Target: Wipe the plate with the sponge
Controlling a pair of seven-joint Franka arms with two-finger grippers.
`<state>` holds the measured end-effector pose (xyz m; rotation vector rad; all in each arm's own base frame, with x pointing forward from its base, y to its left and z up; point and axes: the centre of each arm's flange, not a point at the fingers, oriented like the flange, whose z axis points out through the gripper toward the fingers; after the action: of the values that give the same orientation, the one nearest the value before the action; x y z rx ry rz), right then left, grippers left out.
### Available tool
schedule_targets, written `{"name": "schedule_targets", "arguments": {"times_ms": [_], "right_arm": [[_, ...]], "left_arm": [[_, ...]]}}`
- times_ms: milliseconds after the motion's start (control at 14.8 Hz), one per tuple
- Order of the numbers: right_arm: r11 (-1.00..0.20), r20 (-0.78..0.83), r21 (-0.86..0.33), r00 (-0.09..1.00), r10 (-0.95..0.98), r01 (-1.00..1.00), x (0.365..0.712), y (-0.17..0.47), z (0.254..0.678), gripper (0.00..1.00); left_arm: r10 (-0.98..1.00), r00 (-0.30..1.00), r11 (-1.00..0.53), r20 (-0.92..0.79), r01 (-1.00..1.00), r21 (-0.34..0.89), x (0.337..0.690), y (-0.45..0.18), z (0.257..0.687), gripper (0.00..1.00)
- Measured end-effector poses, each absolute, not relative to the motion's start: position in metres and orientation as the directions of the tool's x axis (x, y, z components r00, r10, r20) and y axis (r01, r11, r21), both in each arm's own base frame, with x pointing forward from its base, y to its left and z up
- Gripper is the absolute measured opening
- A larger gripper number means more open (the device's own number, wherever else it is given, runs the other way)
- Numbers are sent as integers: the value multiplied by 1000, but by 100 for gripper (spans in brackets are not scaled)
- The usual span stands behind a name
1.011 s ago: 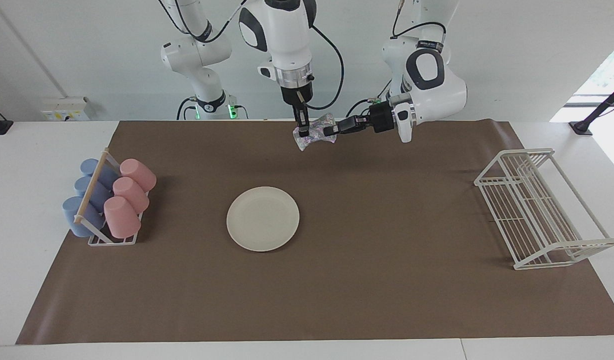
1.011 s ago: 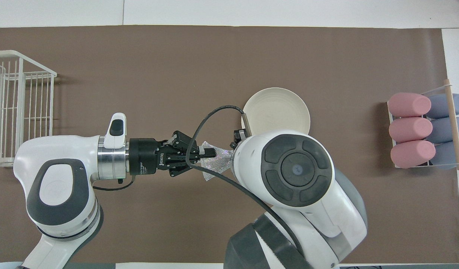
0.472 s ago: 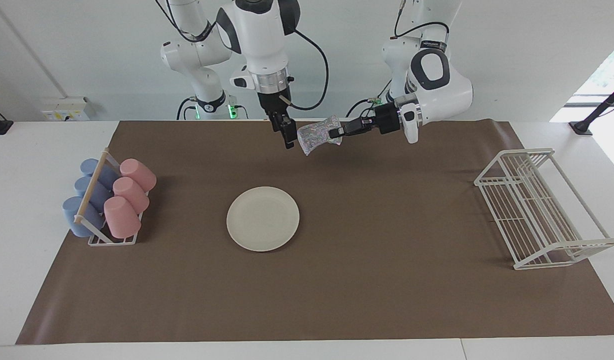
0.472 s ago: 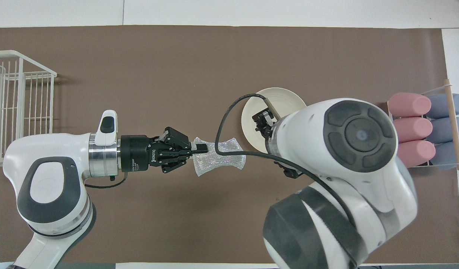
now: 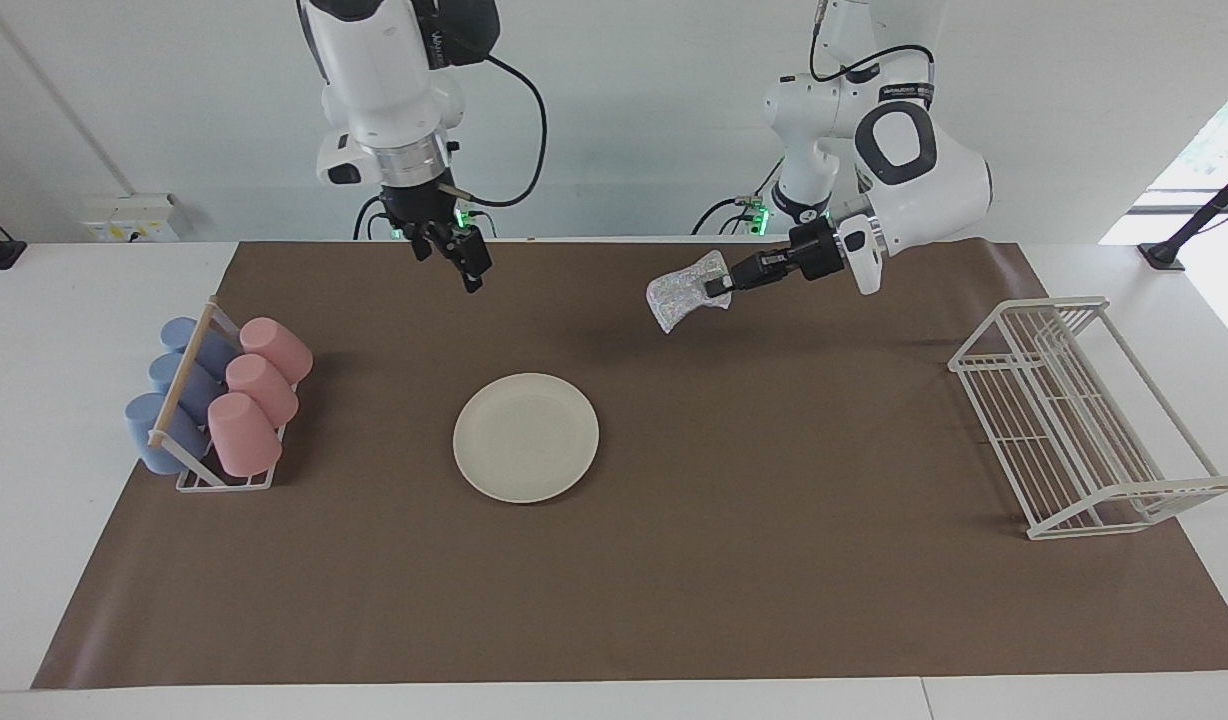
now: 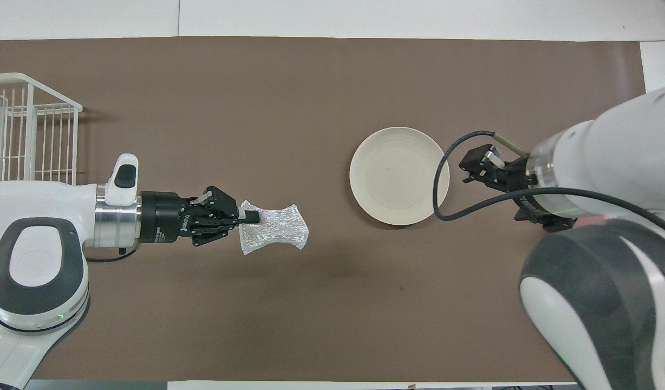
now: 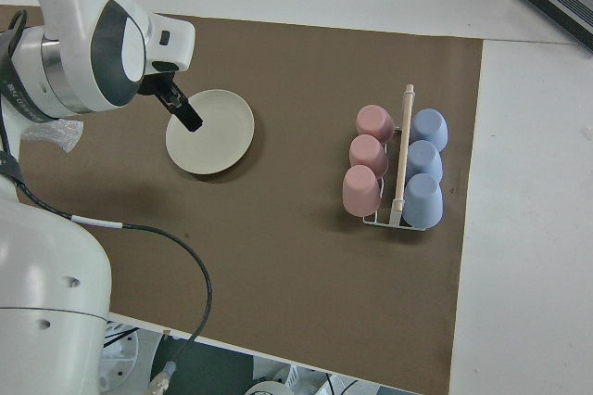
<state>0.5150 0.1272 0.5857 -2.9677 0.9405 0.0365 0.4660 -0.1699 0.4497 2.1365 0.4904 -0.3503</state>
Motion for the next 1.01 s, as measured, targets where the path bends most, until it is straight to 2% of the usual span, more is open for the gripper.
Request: {"name": "schedule_targets", "arguments": {"times_ms": [270,674,1011], "right_arm": [[-912,-48,-14,912,-408,-409,522,74,583,100],[-978,-43,-30,978,-204,-205,528,16,582,100],[-992,-60,-33,991,-119,-121,530,41,573,100]], "left_arm": [[202,911,-679,-360,395,619,472,-134,450,5],[128,960,-912,-248,212,350,506,-89,474,5],[58,977,-996,-207,72,58,533,-83,503,5]]}}
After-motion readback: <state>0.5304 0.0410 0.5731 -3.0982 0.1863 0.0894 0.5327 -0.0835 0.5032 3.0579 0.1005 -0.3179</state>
